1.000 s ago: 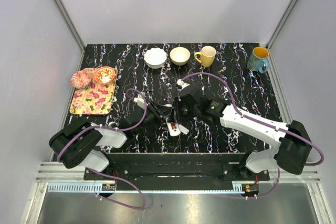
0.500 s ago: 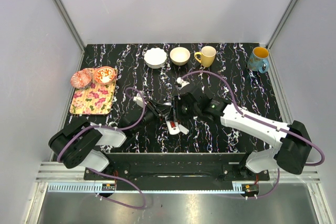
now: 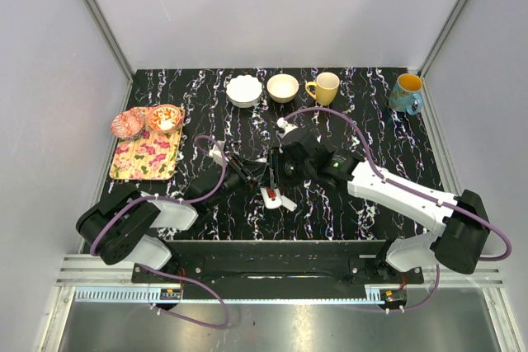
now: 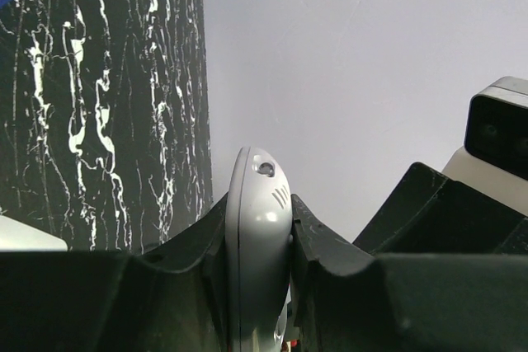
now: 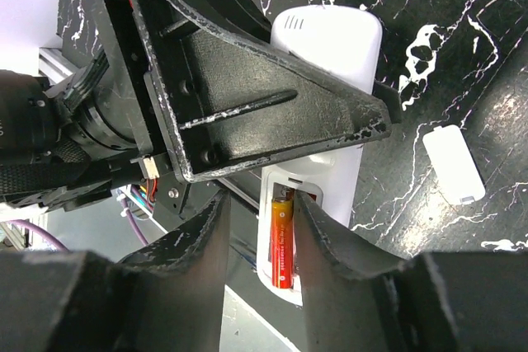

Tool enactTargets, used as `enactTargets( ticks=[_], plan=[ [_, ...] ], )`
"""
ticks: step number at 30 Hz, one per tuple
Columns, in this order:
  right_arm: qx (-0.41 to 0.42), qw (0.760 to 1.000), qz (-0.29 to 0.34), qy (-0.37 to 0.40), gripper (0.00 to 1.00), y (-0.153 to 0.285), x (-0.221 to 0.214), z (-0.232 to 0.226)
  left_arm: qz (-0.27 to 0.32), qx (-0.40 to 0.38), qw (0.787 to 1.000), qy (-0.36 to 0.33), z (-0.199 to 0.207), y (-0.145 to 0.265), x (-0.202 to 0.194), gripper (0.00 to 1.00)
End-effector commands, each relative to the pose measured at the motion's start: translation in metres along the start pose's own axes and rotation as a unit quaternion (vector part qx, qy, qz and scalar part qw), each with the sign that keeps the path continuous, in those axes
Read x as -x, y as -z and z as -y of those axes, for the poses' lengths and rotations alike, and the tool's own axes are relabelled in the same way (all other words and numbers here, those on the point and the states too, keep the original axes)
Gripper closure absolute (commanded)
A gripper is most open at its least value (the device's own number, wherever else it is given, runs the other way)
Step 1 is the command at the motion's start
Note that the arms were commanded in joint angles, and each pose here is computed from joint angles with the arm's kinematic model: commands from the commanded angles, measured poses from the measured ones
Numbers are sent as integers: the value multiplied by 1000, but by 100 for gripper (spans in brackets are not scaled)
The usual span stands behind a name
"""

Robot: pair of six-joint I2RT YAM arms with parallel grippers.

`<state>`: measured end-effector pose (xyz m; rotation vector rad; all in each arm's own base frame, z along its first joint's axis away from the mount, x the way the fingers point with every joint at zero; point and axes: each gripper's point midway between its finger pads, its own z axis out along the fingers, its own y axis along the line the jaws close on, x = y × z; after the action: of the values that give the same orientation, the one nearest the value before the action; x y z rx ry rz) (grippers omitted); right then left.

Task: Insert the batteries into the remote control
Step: Load the battery into the remote control.

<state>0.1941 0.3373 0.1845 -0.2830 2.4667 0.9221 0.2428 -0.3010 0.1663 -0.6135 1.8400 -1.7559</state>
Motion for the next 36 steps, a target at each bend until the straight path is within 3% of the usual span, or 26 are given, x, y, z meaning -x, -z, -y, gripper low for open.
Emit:
enactTargets(
  ticks=[1,19,29,36],
  plan=[
    [-10,1000,5,5,57,10,7,-4,5,-279,960,-18,143,31,5,100],
    [-19,999,37,10,52,45,26,-12,8,-271,962,-26,135,32,8,100],
    [-15,992,126,6,44,90,56,-14,11,-269,963,-24,131,34,11,100],
    [66,991,107,-43,40,73,33,-6,-8,-289,957,-28,145,40,9,100]
  ],
)
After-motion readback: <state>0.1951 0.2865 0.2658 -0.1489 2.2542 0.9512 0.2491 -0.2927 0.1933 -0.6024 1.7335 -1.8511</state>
